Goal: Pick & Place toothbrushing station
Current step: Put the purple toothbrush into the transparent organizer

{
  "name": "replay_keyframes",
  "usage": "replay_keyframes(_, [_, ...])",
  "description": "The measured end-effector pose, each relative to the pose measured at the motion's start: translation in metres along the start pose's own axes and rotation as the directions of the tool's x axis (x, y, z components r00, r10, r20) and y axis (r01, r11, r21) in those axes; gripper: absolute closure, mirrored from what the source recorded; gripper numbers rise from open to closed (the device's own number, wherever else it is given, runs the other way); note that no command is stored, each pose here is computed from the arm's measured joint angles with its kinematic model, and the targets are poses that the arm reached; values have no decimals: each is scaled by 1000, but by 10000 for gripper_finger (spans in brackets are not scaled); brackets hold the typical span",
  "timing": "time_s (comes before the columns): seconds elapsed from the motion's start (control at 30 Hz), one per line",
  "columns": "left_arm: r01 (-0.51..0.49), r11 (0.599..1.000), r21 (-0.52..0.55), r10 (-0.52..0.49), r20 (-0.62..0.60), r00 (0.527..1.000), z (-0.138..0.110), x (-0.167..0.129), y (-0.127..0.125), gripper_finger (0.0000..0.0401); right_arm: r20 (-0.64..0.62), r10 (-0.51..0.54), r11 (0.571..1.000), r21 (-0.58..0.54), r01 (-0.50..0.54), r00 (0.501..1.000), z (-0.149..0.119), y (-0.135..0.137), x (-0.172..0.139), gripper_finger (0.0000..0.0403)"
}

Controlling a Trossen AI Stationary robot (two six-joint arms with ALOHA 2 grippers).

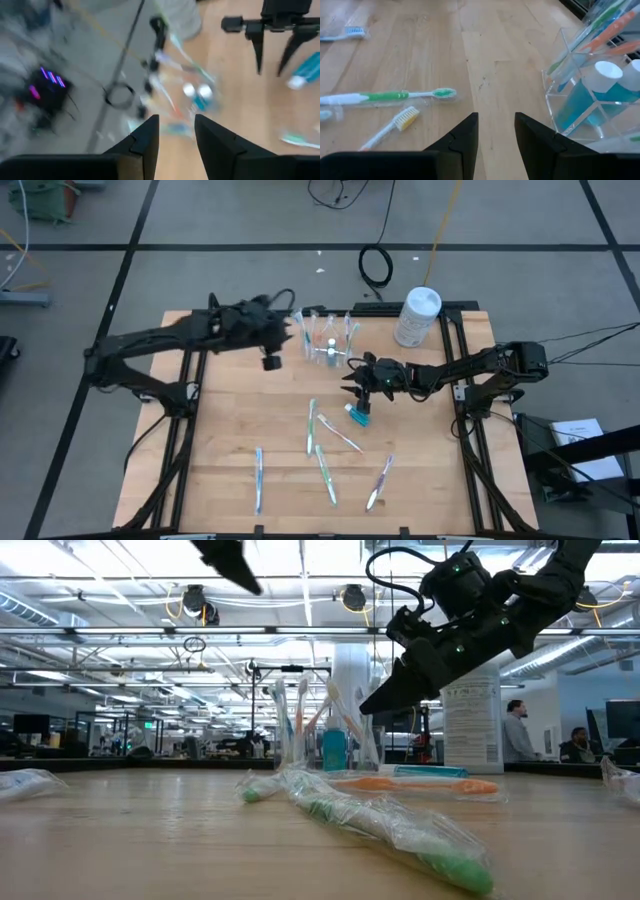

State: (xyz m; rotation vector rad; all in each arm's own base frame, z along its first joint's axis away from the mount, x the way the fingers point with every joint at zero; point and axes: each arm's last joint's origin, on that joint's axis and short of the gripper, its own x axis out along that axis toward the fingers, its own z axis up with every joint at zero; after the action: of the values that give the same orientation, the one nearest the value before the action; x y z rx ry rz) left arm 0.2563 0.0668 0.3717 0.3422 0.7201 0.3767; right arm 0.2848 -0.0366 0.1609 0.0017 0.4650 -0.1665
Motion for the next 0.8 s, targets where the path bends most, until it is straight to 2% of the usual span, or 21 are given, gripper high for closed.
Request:
replay_keyframes(0.1, [51, 990, -128, -60, -74, 995, -13, -17, 0, 274, 11, -1, 1000, 3, 1, 1000, 1, 0, 0, 284])
replay_keyframes(0.23, [108, 975, -194, -138, -145, 980, -28, -22, -7, 274, 78, -5, 1000, 2, 5, 997, 7, -1, 0, 284])
replay_keyframes(0.37, [106, 961, -257, -159, -197, 967, -42, -15, -16, 274, 117, 7, 985, 170, -27, 993, 11, 1, -1, 284])
replay_keyframes(0.43, [101, 956, -277, -170, -238, 956, -52, -7, -22, 274, 119, 68, 965, 244, -95, 991, 11, 6, -1, 284])
replay_keyframes(0.5, [100, 955, -280, -177, -265, 948, -60, 1, -28, 274, 121, 186, 927, 308, -215, 975, 12, 13, -2, 284])
replay_keyframes(0.6, [104, 955, -279, -185, -281, 942, -72, 17, -37, 274, 117, 359, 825, 424, -374, 926, 12, 30, -4, 284])
replay_keyframes(0.7, [141, 957, -253, -216, -302, 929, -84, 27, -46, 274, 101, 438, 755, 498, -426, 893, 10, 51, -8, 284])
replay_keyframes(0.8, [198, 956, -215, -264, -348, 900, -98, 32, -53, 274, 76, 494, 660, 616, -430, 866, 8, 69, -12, 288])
